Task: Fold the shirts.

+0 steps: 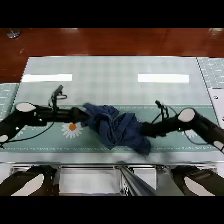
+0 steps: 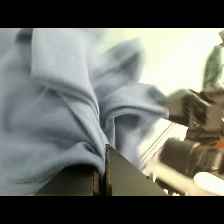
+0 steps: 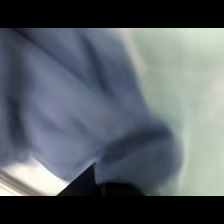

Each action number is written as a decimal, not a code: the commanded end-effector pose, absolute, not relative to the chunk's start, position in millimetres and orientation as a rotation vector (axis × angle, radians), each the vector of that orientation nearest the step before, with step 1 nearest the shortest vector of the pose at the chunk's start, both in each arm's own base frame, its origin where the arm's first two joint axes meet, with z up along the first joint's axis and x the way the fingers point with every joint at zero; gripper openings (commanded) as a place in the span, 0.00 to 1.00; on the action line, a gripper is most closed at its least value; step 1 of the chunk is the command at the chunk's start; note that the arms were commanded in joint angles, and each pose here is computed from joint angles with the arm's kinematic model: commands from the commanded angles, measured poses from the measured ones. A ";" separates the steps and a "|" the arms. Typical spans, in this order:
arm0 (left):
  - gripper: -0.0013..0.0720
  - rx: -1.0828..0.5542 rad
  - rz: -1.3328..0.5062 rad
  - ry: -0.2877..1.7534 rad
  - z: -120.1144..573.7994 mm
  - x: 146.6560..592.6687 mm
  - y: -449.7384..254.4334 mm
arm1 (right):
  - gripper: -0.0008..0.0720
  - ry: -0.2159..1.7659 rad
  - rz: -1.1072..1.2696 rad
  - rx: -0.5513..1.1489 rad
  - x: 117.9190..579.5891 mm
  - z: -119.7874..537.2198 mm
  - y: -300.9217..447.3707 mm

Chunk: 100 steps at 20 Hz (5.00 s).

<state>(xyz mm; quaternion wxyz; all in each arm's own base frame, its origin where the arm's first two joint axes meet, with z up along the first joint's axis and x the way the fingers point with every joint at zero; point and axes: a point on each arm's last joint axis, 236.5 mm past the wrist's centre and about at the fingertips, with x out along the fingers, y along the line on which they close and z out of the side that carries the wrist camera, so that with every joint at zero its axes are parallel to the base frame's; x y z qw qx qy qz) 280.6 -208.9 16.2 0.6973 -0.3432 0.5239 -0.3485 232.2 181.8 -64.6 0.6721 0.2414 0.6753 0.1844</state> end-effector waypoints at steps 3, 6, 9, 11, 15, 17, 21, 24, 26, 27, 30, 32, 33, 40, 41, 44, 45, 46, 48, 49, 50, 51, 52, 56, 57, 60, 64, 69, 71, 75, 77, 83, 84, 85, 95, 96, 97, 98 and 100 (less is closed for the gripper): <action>0.04 -0.607 -0.827 0.667 211.7 349.4 -177.8 | 0.05 1.018 0.453 0.428 373.1 137.1 133.5; 0.04 -0.476 -0.777 0.438 314.8 357.4 -152.5 | 0.04 0.654 0.475 0.296 385.6 304.9 113.8; 0.04 -0.295 -0.582 0.315 382.2 345.4 -113.3 | 0.05 0.370 0.413 0.125 337.1 424.2 93.6; 0.04 -0.205 -0.418 0.232 419.9 325.9 -81.8 | 0.05 0.224 0.355 0.058 289.1 473.6 80.8; 0.04 -0.085 -0.250 0.053 477.7 255.1 -54.8 | 0.05 0.110 0.291 -0.009 198.5 500.6 68.4; 0.04 -0.053 -0.247 0.021 484.8 219.6 -59.5 | 0.05 0.149 0.293 -0.008 169.3 486.7 69.7; 0.04 -0.060 -0.269 0.214 432.3 200.5 -67.4 | 0.05 0.379 0.275 0.018 156.7 414.4 65.1; 0.04 -0.185 -0.262 0.488 346.7 224.8 -65.2 | 0.05 0.562 0.279 0.081 171.6 347.0 67.4; 0.04 -0.240 -0.253 0.666 277.4 242.0 -62.5 | 0.05 0.717 0.268 0.124 182.9 287.1 66.9; 0.04 -0.269 -0.246 0.748 242.7 248.2 -61.3 | 0.05 0.795 0.263 0.142 187.6 255.0 66.6; 0.04 -0.389 -0.203 0.955 137.0 258.9 -60.2 | 0.05 1.020 0.222 0.239 200.7 151.6 66.7; 0.04 -0.482 -0.174 0.971 88.2 273.8 -61.4 | 0.05 1.071 0.175 0.309 216.1 99.4 65.1; 0.04 -0.543 -0.166 0.946 73.6 285.8 -63.6 | 0.05 1.058 0.134 0.334 231.1 79.8 59.6; 0.04 -0.619 -0.144 0.796 47.2 390.8 -65.1 | 0.05 1.084 -0.009 0.428 349.9 6.7 40.0; 0.04 -0.624 -0.136 0.771 53.7 406.0 -61.6 | 0.05 1.115 -0.019 0.428 364.2 -2.5 38.2; 0.04 -0.611 -0.147 0.702 85.3 443.9 -57.4 | 0.05 1.173 -0.033 0.533 402.1 -10.9 33.2; 0.04 -0.602 -0.153 0.681 95.2 453.1 -56.2 | 0.05 1.173 -0.030 0.587 414.6 -7.0 31.5; 0.04 -0.597 -0.158 0.662 103.4 459.2 -55.6 | 0.05 1.163 -0.020 0.637 424.4 -0.8 30.2; 0.04 -0.584 -0.167 0.638 114.5 466.0 -55.1 | 0.24 1.129 0.006 0.727 439.0 16.0 25.4; 0.05 -0.573 -0.171 0.630 118.0 467.1 -54.7 | 0.60 1.113 0.022 0.757 441.7 23.8 21.4; 0.21 -0.555 -0.181 0.629 119.4 466.3 -55.7 | 0.78 1.118 0.044 0.777 439.2 30.0 17.3; 0.76 -0.529 -0.201 0.644 118.2 462.9 -59.1 | 0.79 1.140 0.061 0.779 432.7 33.5 11.5; 0.98 -0.518 -0.218 0.673 114.4 458.1 -62.0 | 0.79 1.179 0.081 0.763 421.6 35.0 4.5; 0.98 -0.487 -0.281 0.956 71.0 404.1 -55.9 | 0.78 1.343 0.019 0.542 365.4 18.6 -51.0; 0.98 -0.490 -0.283 1.037 57.2 386.4 -50.9 | 0.78 1.396 -0.026 0.433 346.6 9.4 -67.6; 0.98 -0.497 -0.204 1.279 3.7 323.4 -17.4 | 0.80 1.453 -0.116 0.351 300.9 -18.6 -75.0; 0.98 -0.800 -0.176 1.295 -18.3 273.0 -22.0 | 0.88 1.314 -0.091 0.537 292.1 -31.6 -35.7; 0.98 -0.905 -0.134 1.373 -68.4 215.7 -65.8 | 0.88 1.193 0.118 0.743 303.7 -15.6 24.2; 0.98 -0.960 -0.131 1.398 -82.0 204.3 -79.8 | 0.87 1.192 0.128 0.749 303.8 -14.3 26.3; 0.98 -1.011 -0.150 1.390 -94.9 199.5 -106.3 | 0.87 1.197 0.141 0.738 302.2 -14.3 27.8; 0.98 -0.991 -0.160 1.320 -94.9 215.4 -115.0 | 0.87 1.196 0.140 0.738 302.5 -14.3 27.6; 0.94 -0.970 -0.123 1.102 -86.7 266.0 -136.4 | 0.87 1.184 0.131 0.736 305.2 -14.3 25.2; 0.48 -0.933 -0.157 1.109 -85.6 266.0 -142.8 | 0.87 1.170 0.121 0.733 308.3 -14.1 22.6; 0.05 -0.884 -0.212 1.109 -81.1 266.3 -148.8 | 0.87 1.151 0.098 0.736 312.6 -14.4 17.9; 0.04 -0.844 -0.334 1.080 -49.2 278.9 -163.4 | 0.87 1.170 -0.183 0.793 364.5 -67.1 -44.4; 0.04 -0.844 -0.337 1.083 -49.2 278.2 -164.0 | 0.87 1.191 -0.183 0.804 371.4 -71.6 -46.0; 0.04 -0.845 -0.337 1.083 -49.2 278.1 -164.1 | 0.87 1.211 -0.182 0.814 376.8 -75.8 -46.9; 0.04 -0.845 -0.337 1.083 -49.2 278.1 -164.1 | 0.87 1.238 -0.177 0.825 380.4 -80.6 -46.3; 0.04 -0.845 -0.337 1.083 -49.1 278.1 -164.1 | 0.87 1.312 -0.157 0.843 381.5 -91.3 -41.9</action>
